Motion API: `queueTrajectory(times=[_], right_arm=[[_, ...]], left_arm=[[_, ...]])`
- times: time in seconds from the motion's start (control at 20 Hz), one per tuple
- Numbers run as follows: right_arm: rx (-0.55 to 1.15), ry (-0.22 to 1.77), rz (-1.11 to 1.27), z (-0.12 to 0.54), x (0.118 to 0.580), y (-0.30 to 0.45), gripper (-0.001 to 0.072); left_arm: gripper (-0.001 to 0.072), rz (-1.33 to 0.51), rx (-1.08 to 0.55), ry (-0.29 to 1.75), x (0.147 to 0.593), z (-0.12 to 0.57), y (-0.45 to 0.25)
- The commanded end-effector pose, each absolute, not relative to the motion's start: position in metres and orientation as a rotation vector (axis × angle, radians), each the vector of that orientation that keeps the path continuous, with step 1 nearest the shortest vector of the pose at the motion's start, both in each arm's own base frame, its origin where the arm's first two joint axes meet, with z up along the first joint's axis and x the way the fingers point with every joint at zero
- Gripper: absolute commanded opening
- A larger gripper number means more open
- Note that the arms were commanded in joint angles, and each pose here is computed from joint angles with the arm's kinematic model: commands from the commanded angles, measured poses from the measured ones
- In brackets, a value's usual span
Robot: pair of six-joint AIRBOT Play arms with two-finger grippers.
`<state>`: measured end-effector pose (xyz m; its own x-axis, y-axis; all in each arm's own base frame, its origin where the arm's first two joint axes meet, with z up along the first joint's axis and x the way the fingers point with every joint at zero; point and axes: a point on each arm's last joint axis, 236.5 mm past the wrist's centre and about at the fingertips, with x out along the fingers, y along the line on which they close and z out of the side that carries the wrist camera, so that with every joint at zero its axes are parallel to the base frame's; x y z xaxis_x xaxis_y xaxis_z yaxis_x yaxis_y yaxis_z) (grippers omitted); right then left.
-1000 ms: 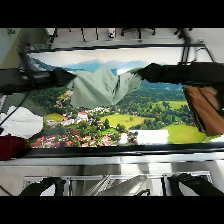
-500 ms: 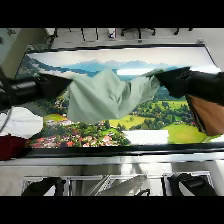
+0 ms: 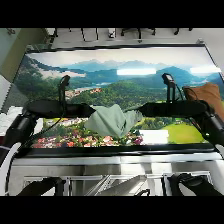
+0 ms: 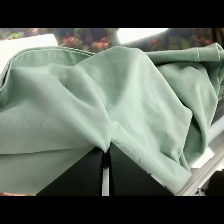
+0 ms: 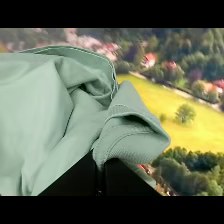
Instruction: Fold the shirts.
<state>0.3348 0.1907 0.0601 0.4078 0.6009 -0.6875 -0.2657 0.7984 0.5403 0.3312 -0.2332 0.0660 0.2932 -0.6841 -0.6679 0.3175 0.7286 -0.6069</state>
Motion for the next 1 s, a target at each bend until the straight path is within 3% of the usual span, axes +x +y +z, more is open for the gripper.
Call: queueTrajectory(times=[0.0, 0.05, 0.1, 0.4, 0.6, 0.75, 0.95], right_arm=[[0.434, 1.084, 0.515, 0.017, 0.346, 0.193, 0.0017], [0.432, 1.079, 0.506, 0.014, 0.350, 0.192, 0.0017], [0.430, 1.073, 0.500, 0.012, 0.353, 0.191, 0.0016], [0.427, 1.053, 0.477, 0.012, 0.361, 0.180, 0.0016], [0.428, 1.044, 0.472, 0.012, 0.363, 0.179, 0.0016], [0.428, 1.045, 0.472, 0.012, 0.363, 0.179, 0.0017], [0.429, 1.047, 0.473, 0.012, 0.363, 0.180, 0.0017]], left_arm=[[0.0226, -0.617, -0.426, 1.166, 0.351, 0.014, -0.231], [0.0593, -0.614, -0.441, 1.185, 0.358, 0.013, -0.229], [0.0710, -0.606, -0.470, 1.208, 0.365, 0.019, -0.224], [0.0710, -0.608, -0.522, 1.348, 0.340, 0.044, -0.161], [0.0709, -0.447, -0.549, 1.415, 0.299, -0.027, -0.136], [0.0708, -0.495, -0.654, 1.405, 0.286, -0.057, -0.162], [0.0709, -0.496, -0.599, 1.528, 0.266, -0.105, -0.178]])
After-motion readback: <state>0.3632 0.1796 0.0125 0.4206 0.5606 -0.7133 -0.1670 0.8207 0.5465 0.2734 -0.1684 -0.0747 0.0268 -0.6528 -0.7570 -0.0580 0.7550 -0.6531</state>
